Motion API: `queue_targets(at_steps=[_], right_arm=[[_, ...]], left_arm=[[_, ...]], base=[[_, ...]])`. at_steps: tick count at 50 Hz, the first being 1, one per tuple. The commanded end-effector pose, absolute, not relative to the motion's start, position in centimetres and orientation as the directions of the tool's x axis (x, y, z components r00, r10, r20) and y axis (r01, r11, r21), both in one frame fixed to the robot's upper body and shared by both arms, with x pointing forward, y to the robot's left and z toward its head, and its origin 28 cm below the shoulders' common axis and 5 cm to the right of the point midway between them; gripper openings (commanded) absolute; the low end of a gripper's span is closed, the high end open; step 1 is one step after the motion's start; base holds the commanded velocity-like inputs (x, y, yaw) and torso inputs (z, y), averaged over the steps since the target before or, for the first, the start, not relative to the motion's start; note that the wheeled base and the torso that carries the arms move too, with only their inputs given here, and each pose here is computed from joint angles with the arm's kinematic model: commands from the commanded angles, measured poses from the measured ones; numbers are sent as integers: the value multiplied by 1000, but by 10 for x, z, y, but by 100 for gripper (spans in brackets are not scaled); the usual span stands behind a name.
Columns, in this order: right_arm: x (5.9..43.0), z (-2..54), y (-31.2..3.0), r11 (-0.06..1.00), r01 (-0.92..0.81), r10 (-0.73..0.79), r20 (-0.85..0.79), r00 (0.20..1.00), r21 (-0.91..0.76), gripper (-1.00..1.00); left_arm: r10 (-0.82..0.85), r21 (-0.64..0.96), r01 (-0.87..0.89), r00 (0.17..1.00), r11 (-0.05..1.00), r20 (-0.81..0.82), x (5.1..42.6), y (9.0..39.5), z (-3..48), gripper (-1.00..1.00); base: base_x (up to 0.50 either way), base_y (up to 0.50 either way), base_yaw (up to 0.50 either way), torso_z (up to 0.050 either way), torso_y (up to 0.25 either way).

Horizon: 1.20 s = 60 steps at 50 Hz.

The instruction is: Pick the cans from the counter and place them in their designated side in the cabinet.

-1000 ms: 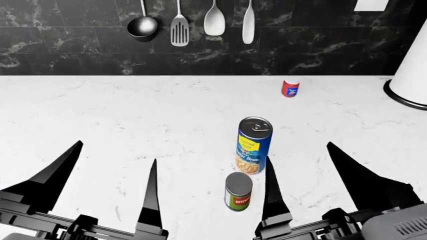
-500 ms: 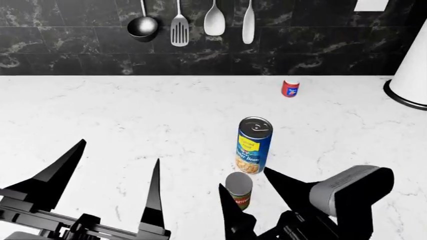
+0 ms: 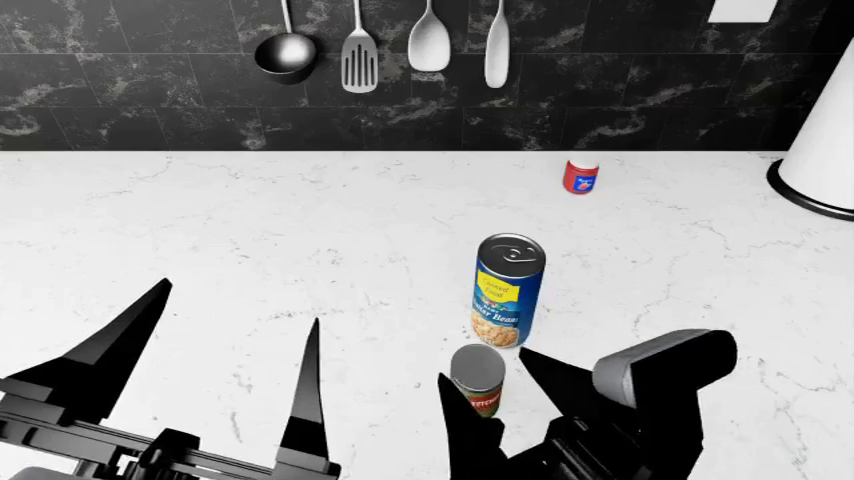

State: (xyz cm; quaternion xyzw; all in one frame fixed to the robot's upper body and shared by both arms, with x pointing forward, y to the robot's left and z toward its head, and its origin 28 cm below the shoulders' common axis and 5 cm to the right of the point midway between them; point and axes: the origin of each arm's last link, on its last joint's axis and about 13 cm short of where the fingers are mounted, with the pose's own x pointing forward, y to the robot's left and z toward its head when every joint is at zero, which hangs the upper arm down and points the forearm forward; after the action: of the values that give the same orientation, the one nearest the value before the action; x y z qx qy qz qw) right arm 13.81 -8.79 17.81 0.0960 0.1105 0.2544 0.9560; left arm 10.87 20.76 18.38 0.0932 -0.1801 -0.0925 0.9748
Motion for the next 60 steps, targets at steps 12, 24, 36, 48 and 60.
queue_targets(at_steps=[12, 24, 36, 48, 60], right_arm=[[156, 166, -86, 868, -439, 485, -205, 850, 231, 100], [160, 156, -81, 866, -444, 493, -244, 835, 230, 100], [174, 149, -85, 882, -409, 463, -268, 845, 235, 100], [174, 145, -83, 879, -418, 471, -277, 838, 232, 100], [168, 144, -82, 870, -452, 488, -210, 847, 198, -100]], left_arm=[[-218, 218, 149, 914, 964, 342, 109, 208, 184, 100], [-211, 210, 143, 914, 967, 348, 108, 209, 184, 100], [-208, 208, 141, 913, 968, 352, 107, 211, 184, 100], [-212, 212, 143, 912, 967, 352, 108, 210, 184, 100], [-209, 212, 142, 916, 967, 343, 107, 208, 182, 100]], base=[[0, 0, 0, 0, 0], [0, 0, 0, 0, 0], [0, 0, 0, 0, 0], [0, 0, 0, 0, 0], [0, 0, 0, 0, 0]])
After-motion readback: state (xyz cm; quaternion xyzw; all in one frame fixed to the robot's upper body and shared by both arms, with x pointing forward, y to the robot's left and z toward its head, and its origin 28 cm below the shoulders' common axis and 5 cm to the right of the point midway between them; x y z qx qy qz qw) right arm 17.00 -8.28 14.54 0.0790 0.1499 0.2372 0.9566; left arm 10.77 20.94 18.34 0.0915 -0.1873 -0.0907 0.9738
